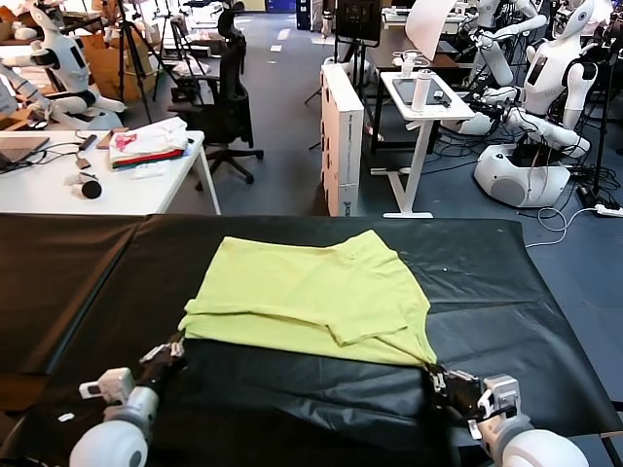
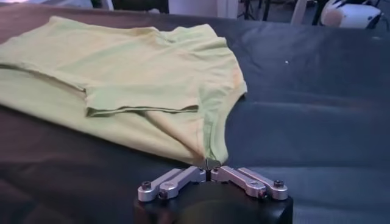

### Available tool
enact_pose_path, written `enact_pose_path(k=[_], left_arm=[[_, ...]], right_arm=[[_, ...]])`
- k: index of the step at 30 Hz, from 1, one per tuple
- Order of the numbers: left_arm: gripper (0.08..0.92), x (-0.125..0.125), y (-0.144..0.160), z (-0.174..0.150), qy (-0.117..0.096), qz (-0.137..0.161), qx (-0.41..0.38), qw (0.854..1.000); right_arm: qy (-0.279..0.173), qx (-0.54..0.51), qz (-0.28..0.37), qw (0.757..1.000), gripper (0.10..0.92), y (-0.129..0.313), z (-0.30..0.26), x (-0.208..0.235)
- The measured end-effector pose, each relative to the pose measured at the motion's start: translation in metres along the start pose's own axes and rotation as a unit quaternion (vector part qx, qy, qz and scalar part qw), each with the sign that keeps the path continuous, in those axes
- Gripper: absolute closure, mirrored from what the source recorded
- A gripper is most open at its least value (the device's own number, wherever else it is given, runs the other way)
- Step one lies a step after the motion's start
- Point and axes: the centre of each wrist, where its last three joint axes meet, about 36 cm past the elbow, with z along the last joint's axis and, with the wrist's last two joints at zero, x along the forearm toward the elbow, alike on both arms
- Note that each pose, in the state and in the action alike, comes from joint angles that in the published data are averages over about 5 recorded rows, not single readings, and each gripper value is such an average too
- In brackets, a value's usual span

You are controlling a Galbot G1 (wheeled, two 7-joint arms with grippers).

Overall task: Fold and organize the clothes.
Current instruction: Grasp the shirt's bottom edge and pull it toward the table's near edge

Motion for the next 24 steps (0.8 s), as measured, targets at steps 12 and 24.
enact_pose_path(k=[12, 24], left_arm=[[0.851, 0.039, 0.003, 0.009, 0.02, -0.006, -0.007, 1.0], [0.843, 0.06, 0.006, 0.008, 0.033, -0.025, -0.011, 0.999]], right_arm=[[0.004, 0.01, 0.001, 1.0, 0.883, 0.007, 0.0, 0.02], [0.008, 0.005, -0.014, 1.0, 0.762, 0.008, 0.001, 0.022]])
